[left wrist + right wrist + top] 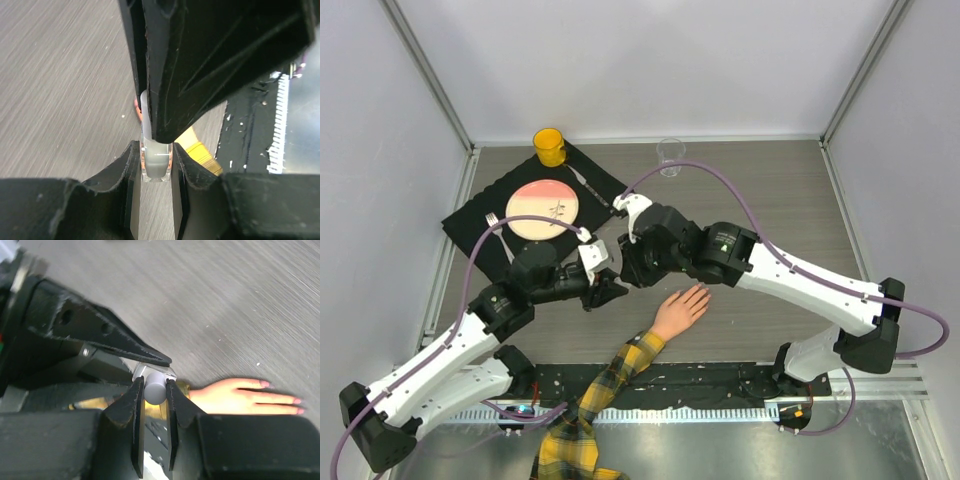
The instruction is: Paint the nails
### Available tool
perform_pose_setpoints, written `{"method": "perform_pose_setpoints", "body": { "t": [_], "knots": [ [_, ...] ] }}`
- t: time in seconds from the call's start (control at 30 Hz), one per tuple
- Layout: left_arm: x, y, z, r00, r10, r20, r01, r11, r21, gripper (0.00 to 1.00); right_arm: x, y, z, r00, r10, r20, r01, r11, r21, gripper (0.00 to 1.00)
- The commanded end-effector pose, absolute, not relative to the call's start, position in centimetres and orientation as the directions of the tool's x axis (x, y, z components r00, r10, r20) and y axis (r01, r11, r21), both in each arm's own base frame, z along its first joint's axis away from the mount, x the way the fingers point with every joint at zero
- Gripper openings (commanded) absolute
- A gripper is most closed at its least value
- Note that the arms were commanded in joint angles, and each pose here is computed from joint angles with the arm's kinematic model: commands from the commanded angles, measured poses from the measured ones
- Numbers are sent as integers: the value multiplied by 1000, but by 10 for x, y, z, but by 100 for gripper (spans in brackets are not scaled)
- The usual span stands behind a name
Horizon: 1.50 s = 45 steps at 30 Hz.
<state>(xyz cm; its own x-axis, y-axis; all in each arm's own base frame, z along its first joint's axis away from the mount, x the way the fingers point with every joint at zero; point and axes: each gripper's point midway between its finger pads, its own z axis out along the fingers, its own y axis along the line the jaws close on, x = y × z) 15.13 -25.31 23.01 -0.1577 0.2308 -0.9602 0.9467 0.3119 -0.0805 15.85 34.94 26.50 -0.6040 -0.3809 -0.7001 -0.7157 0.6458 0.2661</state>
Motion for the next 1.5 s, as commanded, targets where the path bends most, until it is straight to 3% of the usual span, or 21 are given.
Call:
{"method": "perform_pose_setpoints", "body": {
  "t": [0.0,0.2,0.57,0.7,0.93,1.07,1.13,1.33,1.47],
  "knots": [
    [177,-256,321,94,-21,-995,910,407,77,0,168,363,255,-685,-191,-703,-544,776,320,1],
    [177,-258,318,91,-20,-996,914,399,75,0,175,367,271,-674,-130,-727,-517,786,339,4],
    [174,-259,308,66,27,-997,923,377,71,0,175,342,312,-603,-155,-783,-563,778,279,58],
    [172,-260,305,61,44,-997,930,360,72,0,166,317,333,-567,-172,-806,-592,765,253,69],
    [145,-275,316,-24,7,-1000,980,199,-23,0,128,289,354,-387,-291,-875,-825,534,187,73],
    [126,-281,343,-112,-78,-991,988,100,-120,0,96,301,380,-298,-231,-926,-946,201,254,68],
    [116,-282,364,-157,-161,-974,985,46,-166,0,100,304,393,-286,-186,-940,-956,117,268,62],
    [95,-279,396,-246,-256,-935,969,-79,-234,0,108,310,405,-269,-131,-954,-961,-21,274,61],
    [91,-279,403,-250,-269,-930,968,-98,-231,0,114,315,410,-251,-104,-962,-966,-43,256,55]
  ]
}}
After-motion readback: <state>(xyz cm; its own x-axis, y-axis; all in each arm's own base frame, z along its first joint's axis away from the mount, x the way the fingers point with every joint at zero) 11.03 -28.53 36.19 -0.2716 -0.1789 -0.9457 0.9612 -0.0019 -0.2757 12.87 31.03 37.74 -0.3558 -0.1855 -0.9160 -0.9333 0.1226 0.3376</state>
